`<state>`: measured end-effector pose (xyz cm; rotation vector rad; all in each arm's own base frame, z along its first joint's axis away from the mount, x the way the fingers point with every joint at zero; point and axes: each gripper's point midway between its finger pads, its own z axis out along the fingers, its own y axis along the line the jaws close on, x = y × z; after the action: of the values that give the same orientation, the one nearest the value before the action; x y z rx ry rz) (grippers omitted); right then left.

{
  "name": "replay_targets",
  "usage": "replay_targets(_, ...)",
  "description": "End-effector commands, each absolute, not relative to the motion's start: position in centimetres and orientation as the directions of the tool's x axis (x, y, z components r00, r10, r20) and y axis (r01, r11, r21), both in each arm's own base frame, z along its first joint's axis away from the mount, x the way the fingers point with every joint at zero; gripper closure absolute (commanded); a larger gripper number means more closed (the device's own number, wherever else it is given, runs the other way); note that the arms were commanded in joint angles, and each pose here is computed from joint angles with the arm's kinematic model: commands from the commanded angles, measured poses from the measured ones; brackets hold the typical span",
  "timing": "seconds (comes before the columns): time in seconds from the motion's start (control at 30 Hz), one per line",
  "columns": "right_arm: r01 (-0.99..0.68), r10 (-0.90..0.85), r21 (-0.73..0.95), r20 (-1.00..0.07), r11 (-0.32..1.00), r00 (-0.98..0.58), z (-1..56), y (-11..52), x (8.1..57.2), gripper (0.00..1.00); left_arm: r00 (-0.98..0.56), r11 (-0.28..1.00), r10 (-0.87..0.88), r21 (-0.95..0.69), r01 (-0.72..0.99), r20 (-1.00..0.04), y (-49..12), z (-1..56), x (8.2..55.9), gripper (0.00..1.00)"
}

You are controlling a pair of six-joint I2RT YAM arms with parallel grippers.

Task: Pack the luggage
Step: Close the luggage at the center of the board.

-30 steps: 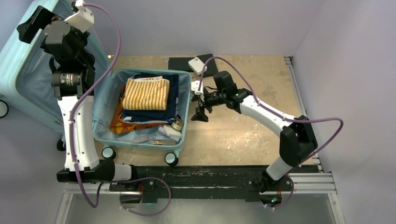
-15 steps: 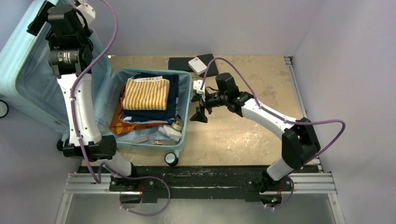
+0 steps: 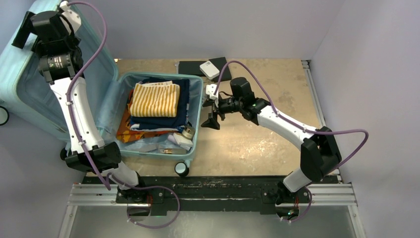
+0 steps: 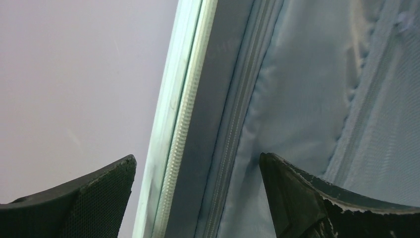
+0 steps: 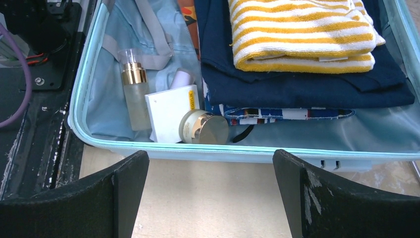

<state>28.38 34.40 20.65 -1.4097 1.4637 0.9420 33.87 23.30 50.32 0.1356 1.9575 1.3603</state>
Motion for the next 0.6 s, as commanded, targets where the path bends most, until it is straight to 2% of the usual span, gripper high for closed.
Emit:
replay_targets(0.0,-0.992,-0.314,-0.093,-0.948,0.087,0.061,21.9,34.5,28.9,0.01,-0.721,0.425,0.429,0.826,-0.370,-0.544,26.3,50.4,32.0,0.07)
replay_targets(0.13,-0.993,-0.314,-0.088,-0.948,0.082,0.058,21.7,34.6,28.9,0.01,-0.724,0.462,0.419,0.815,-0.349,-0.547,27.2,49.0,31.8,0.18)
replay_targets(0.23,-0.992,-0.320,-0.098,-0.945,0.083,0.067,21.6,34.6,29.1,0.01,-0.718,0.479,0.429,0.812,-0.335,-0.549,27.0,48.5,31.9,0.34)
replay_targets(0.47,-0.986,-0.314,-0.086,-0.949,0.140,0.039,23.3,34.6,29.9,0.01,-0.714,0.506,0.436,0.806,-0.308,-0.547,26.5,47.7,32.0,0.54)
replay_targets(0.57,-0.973,-0.303,-0.147,-0.949,0.177,0.089,25.3,34.2,30.5,0.01,-0.690,0.521,0.453,0.796,-0.309,-0.564,25.8,48.2,31.8,0.63)
